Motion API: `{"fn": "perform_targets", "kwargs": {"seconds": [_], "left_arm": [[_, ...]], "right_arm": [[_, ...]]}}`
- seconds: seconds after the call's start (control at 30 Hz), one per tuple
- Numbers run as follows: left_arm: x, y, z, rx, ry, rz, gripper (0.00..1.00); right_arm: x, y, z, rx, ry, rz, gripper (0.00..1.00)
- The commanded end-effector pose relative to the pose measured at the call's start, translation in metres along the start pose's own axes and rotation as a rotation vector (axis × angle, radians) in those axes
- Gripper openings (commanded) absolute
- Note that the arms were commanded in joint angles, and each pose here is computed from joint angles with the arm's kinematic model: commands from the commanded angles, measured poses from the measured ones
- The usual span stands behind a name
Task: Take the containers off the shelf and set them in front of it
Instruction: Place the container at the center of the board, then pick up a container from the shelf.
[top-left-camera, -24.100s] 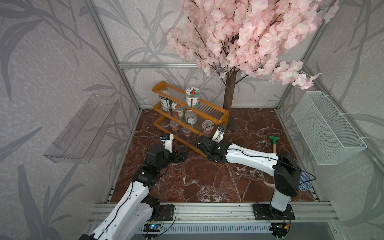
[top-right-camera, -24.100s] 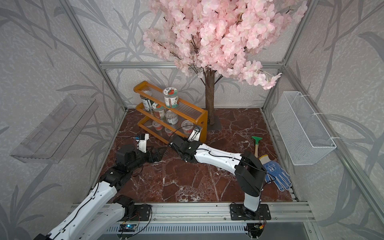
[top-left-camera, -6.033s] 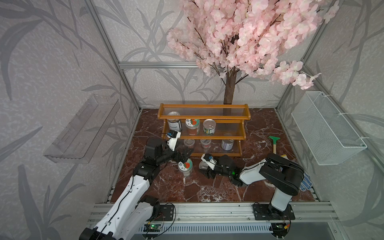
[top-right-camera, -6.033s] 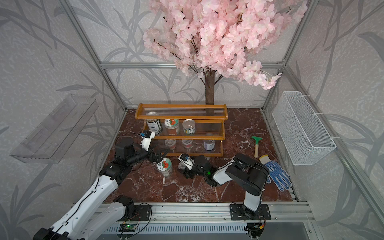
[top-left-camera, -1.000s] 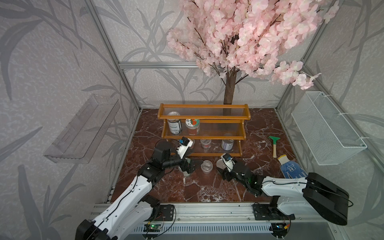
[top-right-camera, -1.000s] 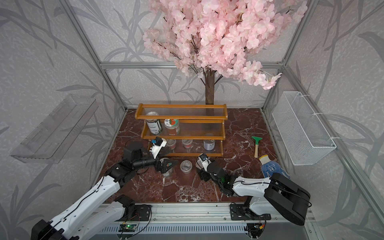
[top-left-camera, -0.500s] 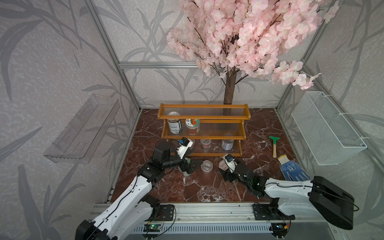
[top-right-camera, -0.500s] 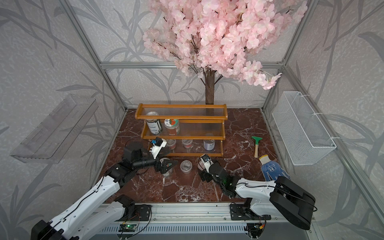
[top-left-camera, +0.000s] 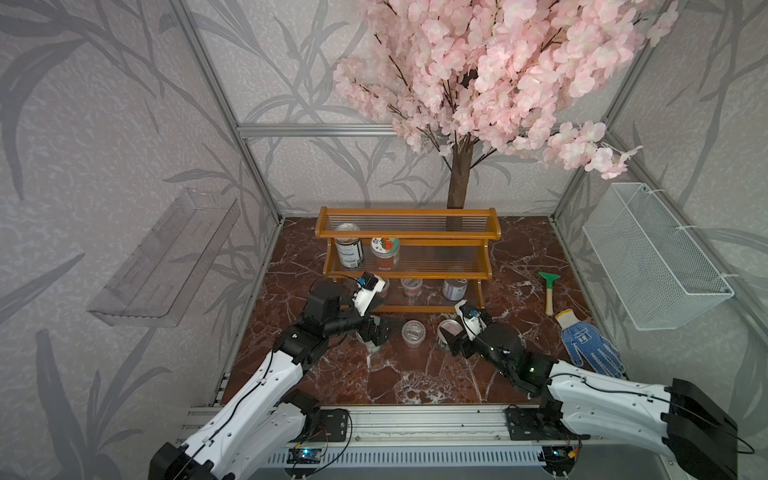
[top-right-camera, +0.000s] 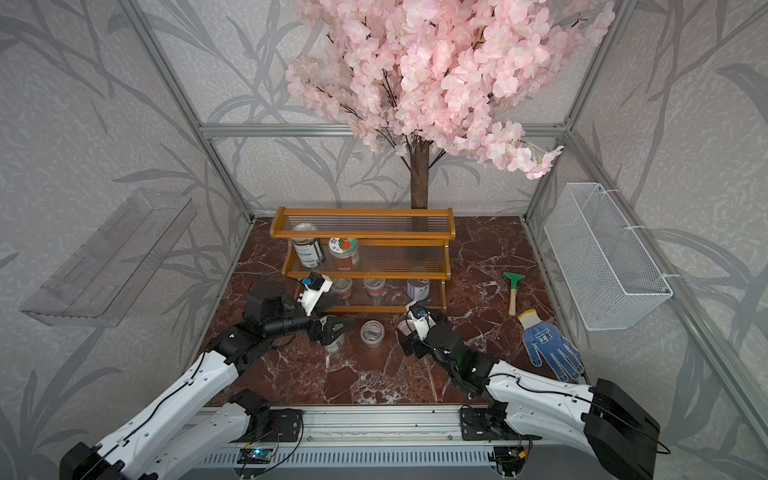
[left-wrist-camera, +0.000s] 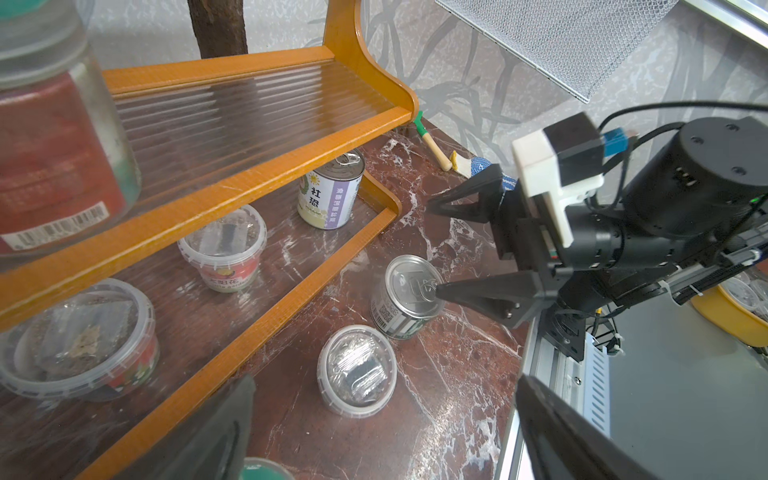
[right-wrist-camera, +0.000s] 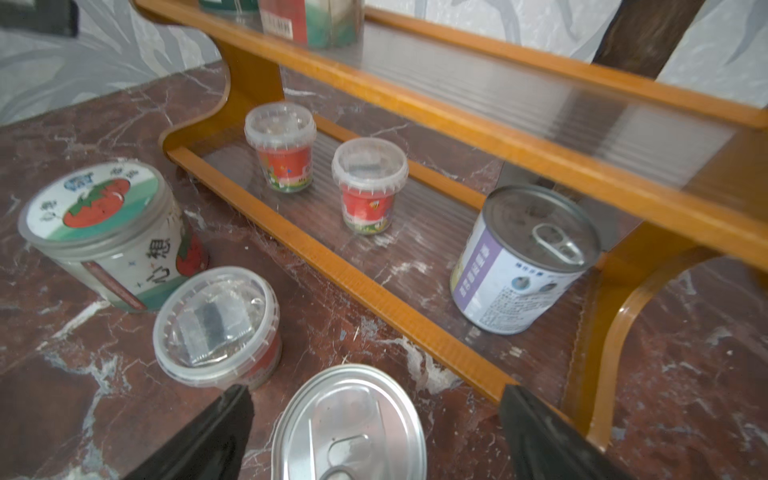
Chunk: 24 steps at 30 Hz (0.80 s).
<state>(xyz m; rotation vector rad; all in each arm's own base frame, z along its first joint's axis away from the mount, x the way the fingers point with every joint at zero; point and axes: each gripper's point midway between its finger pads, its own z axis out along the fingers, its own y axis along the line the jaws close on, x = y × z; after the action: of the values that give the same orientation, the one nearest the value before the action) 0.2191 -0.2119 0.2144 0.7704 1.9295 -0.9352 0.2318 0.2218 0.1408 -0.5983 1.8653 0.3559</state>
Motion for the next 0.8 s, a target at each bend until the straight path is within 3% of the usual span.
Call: {"fn": "perform_targets", "kwargs": {"seconds": [0.0,0.2,0.33,0.57,0.77], "left_arm": [[-0.021,-0.002,-0.007,-0.025,-0.054,0.024,1.0],[-0.033,0.007,-0.01,-0.086,-0.095,0.021,1.0],[-0.043,0.027,-0.014,-0.209,-0.118,0.015,1.0],[-0.069,0.054,-0.018,-0.396,-0.232,-0.055,1.0],[-0.078,0.071,-0.001,-0.566,-0.243,-0.077,1.0]], "right_arm": [[-0.022,-0.009,-0.008,0.039,-0.029,-0.029,0.98],[-0.069,-0.013,-0.011,0.022,-0.101,-0.015,0.99],[-0.095,-0.015,-0.011,0.011,-0.134,-0.006,0.99],[-0.111,-0.024,-0.016,-0.018,-0.065,0.034,0.99],[-0.112,-0.041,-0.027,0.011,0.011,0.06,0.99]]}}
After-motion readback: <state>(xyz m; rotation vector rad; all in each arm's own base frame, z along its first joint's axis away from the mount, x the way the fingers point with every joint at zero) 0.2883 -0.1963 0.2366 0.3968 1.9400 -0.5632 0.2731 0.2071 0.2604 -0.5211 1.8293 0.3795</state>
